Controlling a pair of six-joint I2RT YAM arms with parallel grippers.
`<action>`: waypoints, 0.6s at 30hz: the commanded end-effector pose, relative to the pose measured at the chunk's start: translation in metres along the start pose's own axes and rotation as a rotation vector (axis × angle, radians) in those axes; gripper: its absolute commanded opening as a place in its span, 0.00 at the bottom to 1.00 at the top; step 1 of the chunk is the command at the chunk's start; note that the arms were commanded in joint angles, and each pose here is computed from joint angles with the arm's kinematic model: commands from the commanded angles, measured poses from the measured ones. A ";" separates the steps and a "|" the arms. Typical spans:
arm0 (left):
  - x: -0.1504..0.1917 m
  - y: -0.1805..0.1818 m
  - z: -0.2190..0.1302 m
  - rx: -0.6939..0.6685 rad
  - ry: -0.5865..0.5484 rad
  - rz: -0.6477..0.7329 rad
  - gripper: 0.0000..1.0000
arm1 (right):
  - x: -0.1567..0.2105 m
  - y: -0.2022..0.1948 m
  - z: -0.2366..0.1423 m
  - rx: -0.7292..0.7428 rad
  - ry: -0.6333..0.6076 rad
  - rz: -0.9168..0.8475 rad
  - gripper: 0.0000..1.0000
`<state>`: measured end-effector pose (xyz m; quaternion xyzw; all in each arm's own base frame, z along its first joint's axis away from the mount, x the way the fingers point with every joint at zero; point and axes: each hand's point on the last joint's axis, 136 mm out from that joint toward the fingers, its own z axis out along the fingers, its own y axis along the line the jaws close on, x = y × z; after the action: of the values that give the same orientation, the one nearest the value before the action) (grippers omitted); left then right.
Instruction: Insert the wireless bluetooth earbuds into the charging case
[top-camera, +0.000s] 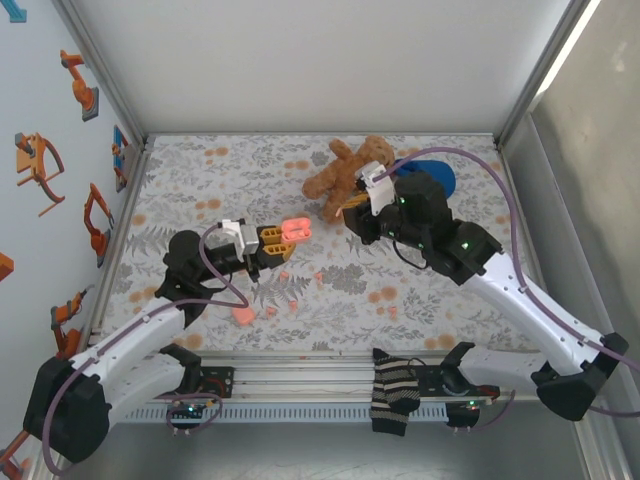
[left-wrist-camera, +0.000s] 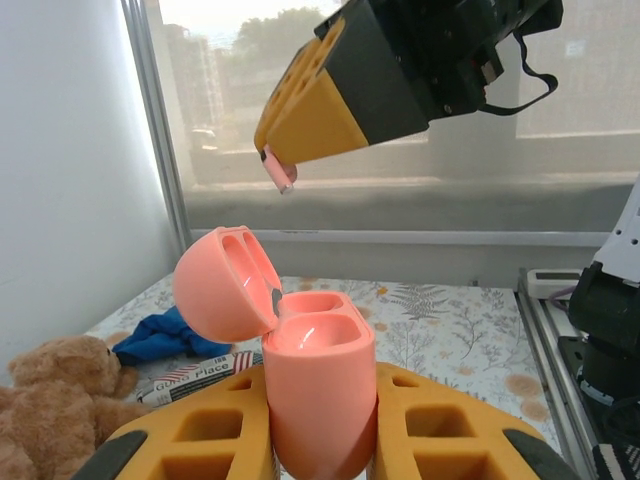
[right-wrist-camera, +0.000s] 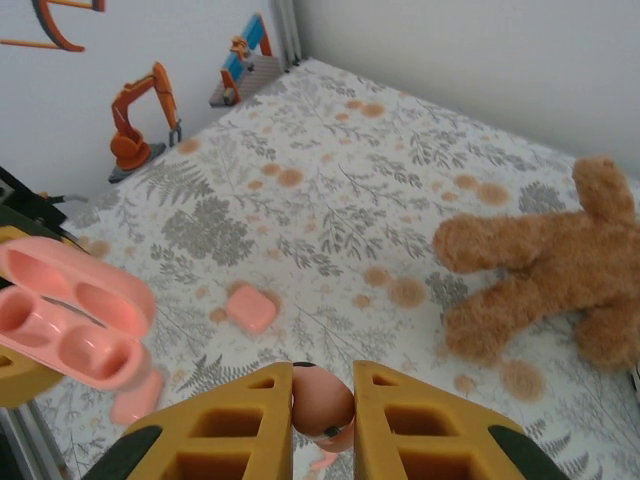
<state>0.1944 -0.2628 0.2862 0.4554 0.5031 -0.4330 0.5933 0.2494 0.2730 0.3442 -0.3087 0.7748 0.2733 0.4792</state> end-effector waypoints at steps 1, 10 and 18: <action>-0.026 0.004 0.008 -0.014 -0.068 0.081 0.00 | -0.043 0.024 -0.005 -0.075 -0.157 -0.081 0.18; -0.027 0.014 0.021 -0.040 -0.087 0.074 0.00 | -0.044 0.056 -0.004 -0.131 -0.182 -0.196 0.18; -0.029 0.014 0.027 -0.031 -0.095 0.074 0.00 | -0.032 0.060 0.006 -0.113 -0.157 -0.233 0.18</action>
<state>0.2124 -0.2834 0.2946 0.4437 0.4952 -0.4247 0.6144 0.2165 0.3225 0.3739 -0.3992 0.6874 0.2952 0.5302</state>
